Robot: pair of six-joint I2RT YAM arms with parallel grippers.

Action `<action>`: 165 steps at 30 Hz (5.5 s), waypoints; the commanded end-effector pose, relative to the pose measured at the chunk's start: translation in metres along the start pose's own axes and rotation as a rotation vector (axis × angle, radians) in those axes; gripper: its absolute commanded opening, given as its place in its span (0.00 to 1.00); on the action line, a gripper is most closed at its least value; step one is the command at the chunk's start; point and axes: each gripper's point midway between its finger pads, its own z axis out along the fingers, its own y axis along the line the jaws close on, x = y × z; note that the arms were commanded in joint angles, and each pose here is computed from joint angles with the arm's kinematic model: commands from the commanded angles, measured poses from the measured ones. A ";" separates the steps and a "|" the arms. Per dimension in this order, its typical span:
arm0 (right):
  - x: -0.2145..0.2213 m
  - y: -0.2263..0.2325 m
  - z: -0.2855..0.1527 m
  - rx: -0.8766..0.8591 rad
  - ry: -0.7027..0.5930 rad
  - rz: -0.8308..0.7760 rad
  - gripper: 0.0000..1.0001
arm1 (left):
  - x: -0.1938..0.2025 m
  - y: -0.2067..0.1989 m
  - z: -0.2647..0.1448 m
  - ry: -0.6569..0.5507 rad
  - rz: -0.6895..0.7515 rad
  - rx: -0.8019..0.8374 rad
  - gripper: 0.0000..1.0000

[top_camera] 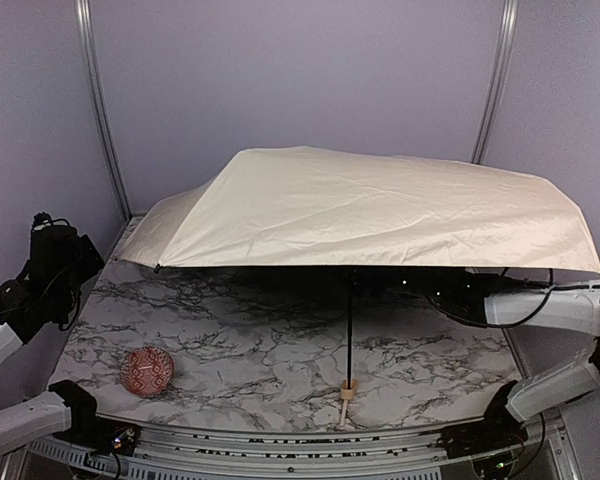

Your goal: Put away the umbrella

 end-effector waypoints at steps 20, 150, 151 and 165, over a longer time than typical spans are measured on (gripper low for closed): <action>-0.170 -0.056 -0.008 0.535 -0.256 0.218 0.00 | 0.007 -0.046 -0.022 0.059 0.099 0.325 0.68; -0.175 0.103 -0.003 -0.446 -0.208 0.111 0.00 | 0.191 -0.372 -0.248 0.411 0.018 1.504 0.00; -0.176 0.103 -0.004 -0.445 -0.209 0.106 0.00 | 0.190 -0.372 -0.251 0.406 0.014 1.505 0.00; -0.237 0.058 -0.025 -0.326 -0.506 0.239 0.71 | 0.162 -0.369 -0.263 0.167 0.008 1.312 0.00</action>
